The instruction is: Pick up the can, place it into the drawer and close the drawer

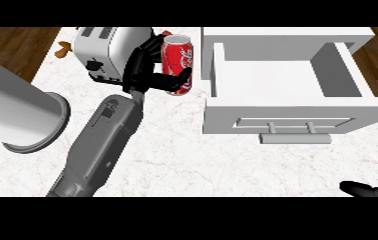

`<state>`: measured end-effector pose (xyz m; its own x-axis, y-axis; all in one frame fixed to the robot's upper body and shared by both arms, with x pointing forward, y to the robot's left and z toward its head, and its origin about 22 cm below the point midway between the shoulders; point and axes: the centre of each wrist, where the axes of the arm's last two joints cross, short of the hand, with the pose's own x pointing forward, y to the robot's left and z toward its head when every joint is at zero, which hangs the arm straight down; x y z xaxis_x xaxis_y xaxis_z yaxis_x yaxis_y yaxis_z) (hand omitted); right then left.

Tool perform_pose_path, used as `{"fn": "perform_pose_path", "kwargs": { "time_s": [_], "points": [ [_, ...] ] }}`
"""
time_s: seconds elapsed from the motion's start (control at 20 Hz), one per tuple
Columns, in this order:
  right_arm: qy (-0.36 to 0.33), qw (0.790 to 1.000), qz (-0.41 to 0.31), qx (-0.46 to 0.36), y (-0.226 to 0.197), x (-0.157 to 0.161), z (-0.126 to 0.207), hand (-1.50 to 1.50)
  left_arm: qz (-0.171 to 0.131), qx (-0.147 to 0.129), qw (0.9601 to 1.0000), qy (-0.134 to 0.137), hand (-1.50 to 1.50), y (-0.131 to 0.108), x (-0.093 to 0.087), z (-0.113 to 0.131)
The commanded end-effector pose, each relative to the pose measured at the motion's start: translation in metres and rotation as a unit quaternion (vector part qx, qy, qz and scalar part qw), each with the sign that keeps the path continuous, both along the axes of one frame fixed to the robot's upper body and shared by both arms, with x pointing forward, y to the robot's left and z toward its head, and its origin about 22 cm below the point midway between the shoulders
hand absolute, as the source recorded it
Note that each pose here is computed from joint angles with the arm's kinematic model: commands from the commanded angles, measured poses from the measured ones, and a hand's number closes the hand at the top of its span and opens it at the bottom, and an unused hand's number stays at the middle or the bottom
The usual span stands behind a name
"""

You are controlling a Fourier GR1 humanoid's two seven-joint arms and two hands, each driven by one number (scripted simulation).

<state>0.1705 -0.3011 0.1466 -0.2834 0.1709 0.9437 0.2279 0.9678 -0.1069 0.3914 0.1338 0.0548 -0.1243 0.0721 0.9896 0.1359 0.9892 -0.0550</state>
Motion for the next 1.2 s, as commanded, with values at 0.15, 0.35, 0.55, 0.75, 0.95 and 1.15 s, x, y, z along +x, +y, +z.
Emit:
{"fn": "perform_pose_path", "kwargs": {
  "time_s": [0.15,0.35,0.55,0.75,0.95,1.15],
  "points": [
    [0.006,1.0,0.005,-0.005,0.001,-0.001,0.003,-1.5,-0.012,0.006,0.9998,-0.017,1.5,-0.036,0.012,0.099],
    [-0.007,1.0,-0.004,-0.003,0.005,-0.007,0.008,-1.5,-0.022,0.025,0.9993,-0.02,1.5,-0.07,0.007,0.1],
    [-0.001,1.0,-0.017,0.0,-0.011,0.007,-0.004,-1.5,-0.021,0.037,0.999,-0.015,1.5,-0.093,0.017,0.141],
    [-0.007,1.0,0.008,-0.003,0.018,0.001,0.006,-1.5,-0.021,0.048,0.9986,-0.011,1.5,-0.112,0.028,0.163],
    [-0.017,1.0,0.003,-0.001,0.003,0.002,0.004,-1.5,-0.018,0.054,0.9983,-0.009,1.5,-0.13,0.024,0.185],
    [-0.011,1.0,0.011,-0.004,0.0,0.0,0.01,-1.5,-0.019,0.076,0.9969,-0.005,1.5,-0.134,0.035,0.176]
  ]
}}
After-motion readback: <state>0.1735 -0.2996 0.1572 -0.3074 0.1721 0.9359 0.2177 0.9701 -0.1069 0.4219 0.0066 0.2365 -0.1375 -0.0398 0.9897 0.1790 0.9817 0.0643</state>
